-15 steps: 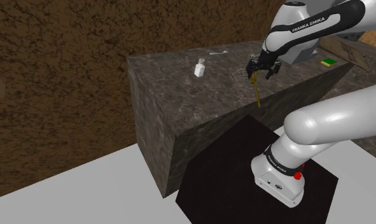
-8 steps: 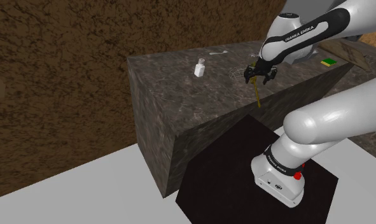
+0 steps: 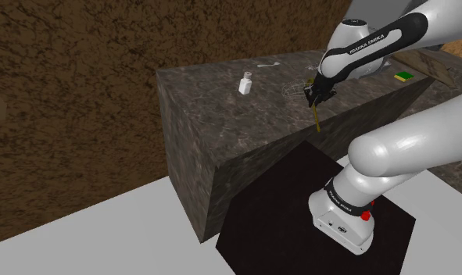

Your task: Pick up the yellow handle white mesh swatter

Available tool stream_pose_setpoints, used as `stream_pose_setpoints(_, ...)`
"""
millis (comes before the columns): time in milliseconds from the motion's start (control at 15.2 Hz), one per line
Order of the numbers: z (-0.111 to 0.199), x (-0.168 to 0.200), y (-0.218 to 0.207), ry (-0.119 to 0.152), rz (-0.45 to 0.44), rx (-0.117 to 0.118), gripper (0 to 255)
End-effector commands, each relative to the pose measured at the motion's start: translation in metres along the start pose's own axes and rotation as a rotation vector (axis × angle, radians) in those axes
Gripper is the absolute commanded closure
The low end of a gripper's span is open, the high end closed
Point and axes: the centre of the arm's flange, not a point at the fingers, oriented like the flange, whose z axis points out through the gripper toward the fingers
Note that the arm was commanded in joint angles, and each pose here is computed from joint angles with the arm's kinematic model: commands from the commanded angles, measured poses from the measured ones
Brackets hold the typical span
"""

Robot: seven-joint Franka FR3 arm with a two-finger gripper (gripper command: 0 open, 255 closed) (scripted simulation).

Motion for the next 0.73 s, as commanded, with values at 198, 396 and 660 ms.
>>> stream_pose_setpoints(198, 0.0, 0.0, 0.0, 0.0, 0.0, 0.0, 255)
stream_pose_setpoints(396, -0.016, 0.002, 0.002, 0.0, 0.0, 0.0, 255)
stream_pose_setpoints(660, -0.036, 0.005, 0.004, 0.0, 0.0, 0.0, 255)
